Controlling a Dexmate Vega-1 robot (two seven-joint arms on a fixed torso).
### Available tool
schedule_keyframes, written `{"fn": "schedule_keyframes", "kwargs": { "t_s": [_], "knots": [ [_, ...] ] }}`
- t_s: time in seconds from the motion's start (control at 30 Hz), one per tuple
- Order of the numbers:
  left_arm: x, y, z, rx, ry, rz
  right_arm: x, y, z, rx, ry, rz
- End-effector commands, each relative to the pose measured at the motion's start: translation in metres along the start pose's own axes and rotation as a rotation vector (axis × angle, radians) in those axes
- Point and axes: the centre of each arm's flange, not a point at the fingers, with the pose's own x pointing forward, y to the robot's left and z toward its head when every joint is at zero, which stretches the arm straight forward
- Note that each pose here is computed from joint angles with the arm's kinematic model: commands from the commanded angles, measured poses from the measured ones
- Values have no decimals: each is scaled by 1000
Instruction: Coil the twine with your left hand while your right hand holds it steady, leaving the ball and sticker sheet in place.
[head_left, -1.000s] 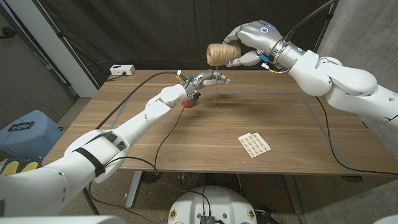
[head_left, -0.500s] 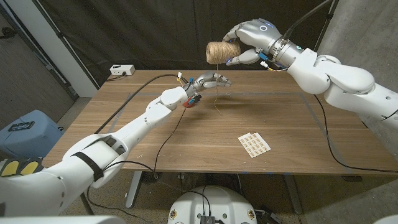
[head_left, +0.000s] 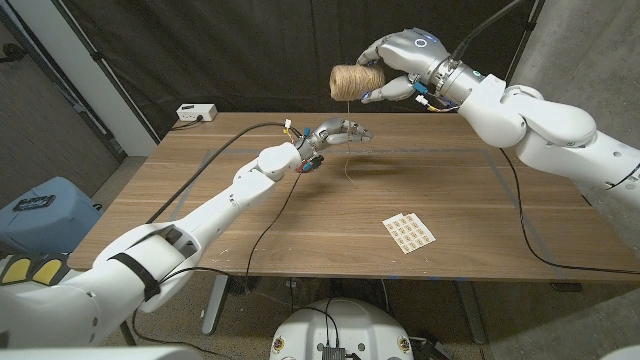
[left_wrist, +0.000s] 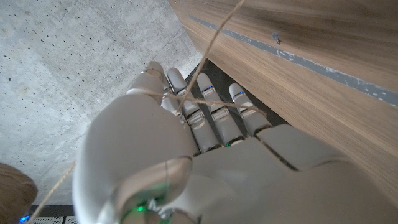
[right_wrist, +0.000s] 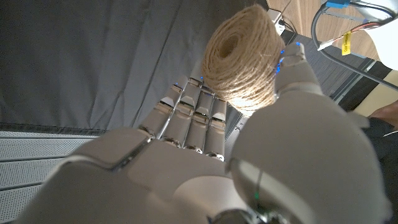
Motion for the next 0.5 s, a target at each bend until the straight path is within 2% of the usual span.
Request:
{"fn": "schedule_keyframes", "kwargs": {
  "t_s": [0.03, 0.3, 0.5],
  "knots": [
    [-8, -5, -1, -5, -2, 3, 15, 3, -6, 13, 45, 3],
    [-11, -6, -5, -16, -18, -17, 30, 2, 3, 2, 61, -3],
    [-15, -2, -9, -17, -29, -39, 46, -2, 11, 17, 71, -5]
  ]
}}
